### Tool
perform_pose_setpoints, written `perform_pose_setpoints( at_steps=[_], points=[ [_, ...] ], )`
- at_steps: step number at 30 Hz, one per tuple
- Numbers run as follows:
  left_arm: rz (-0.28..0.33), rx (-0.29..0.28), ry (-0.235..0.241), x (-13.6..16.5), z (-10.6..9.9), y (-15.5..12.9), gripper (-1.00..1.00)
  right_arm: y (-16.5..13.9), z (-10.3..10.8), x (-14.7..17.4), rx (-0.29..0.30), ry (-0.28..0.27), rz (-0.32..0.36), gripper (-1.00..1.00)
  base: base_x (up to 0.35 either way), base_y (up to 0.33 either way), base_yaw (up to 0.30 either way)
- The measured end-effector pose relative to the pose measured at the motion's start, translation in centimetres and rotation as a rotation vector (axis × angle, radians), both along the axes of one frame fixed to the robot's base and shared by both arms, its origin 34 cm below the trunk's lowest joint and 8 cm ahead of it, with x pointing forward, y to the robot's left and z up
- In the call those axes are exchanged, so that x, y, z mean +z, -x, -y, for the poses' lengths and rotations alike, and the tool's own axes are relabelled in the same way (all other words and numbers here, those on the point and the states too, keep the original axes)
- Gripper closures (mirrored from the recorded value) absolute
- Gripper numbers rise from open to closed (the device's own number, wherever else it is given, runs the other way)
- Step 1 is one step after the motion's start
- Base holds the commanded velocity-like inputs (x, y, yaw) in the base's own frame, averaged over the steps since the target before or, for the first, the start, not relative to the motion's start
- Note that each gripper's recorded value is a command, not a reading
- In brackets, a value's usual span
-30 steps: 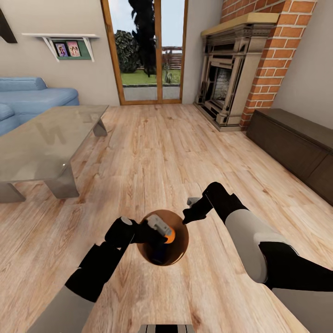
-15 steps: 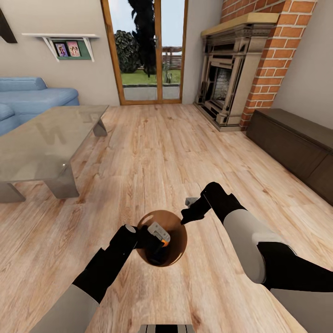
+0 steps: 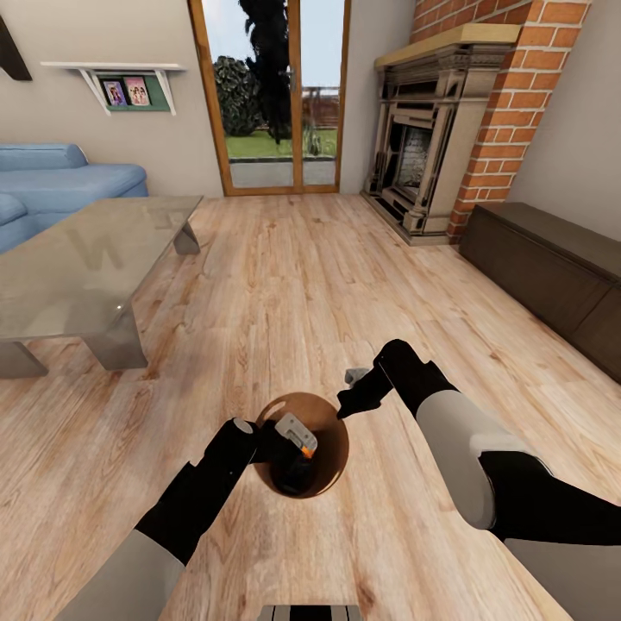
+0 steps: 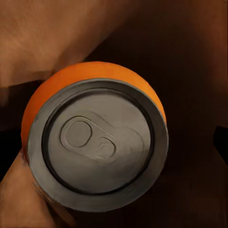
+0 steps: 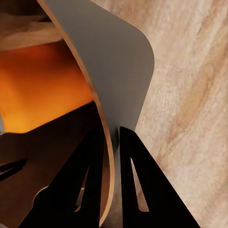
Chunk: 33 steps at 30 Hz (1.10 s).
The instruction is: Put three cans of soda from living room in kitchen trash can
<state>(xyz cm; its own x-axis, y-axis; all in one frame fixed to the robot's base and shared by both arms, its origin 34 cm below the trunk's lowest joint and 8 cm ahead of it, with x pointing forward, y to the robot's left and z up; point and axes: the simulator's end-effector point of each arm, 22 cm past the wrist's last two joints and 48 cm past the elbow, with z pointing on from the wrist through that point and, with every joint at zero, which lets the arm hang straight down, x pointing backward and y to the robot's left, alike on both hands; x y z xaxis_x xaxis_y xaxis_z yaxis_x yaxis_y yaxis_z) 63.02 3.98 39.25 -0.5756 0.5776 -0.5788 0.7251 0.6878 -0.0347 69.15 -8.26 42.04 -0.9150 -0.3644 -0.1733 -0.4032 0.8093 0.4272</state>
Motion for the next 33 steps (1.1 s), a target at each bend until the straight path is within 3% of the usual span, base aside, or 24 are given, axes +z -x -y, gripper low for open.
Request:
perform_pose_setpoints(
  at_steps=[14, 20, 23, 27, 32, 33],
  points=[
    [0.028, 0.003, 0.02, 1.5, 0.0, -0.6, -1.0, 0.0, 0.1, 0.0, 0.0, 0.003, 0.0, 1.0, 0.0, 0.0, 0.0],
    [0.141, -0.029, 0.109, 7.6, 1.5, -1.8, -1.0, 0.0, 0.2, -0.1, 0.001, 0.006, 0.0, 1.0, 0.0, 0.0, 0.0],
    [0.178, -0.018, 0.145, 9.9, 0.7, -2.6, -1.0, 0.0, 0.2, -0.1, -0.001, 0.004, -0.001, 1.0, 0.0, 0.0, 0.0],
    [0.196, 0.037, 0.203, 12.2, -2.2, -3.9, -1.0, 0.0, 0.4, -0.1, 0.001, 0.009, 0.001, 1.0, 0.0, 0.0, 0.0],
    [0.198, 0.178, 0.301, 14.2, -8.8, -6.0, -1.0, 0.0, 0.4, -0.1, -0.003, 0.009, 0.0, 1.0, 0.0, 0.0, 0.0],
    [0.205, 0.231, 0.327, 14.6, -11.2, -6.5, -1.0, -0.1, 0.4, -0.2, -0.004, 0.011, 0.001, 1.0, 0.0, 0.0, 0.0]
  ],
)
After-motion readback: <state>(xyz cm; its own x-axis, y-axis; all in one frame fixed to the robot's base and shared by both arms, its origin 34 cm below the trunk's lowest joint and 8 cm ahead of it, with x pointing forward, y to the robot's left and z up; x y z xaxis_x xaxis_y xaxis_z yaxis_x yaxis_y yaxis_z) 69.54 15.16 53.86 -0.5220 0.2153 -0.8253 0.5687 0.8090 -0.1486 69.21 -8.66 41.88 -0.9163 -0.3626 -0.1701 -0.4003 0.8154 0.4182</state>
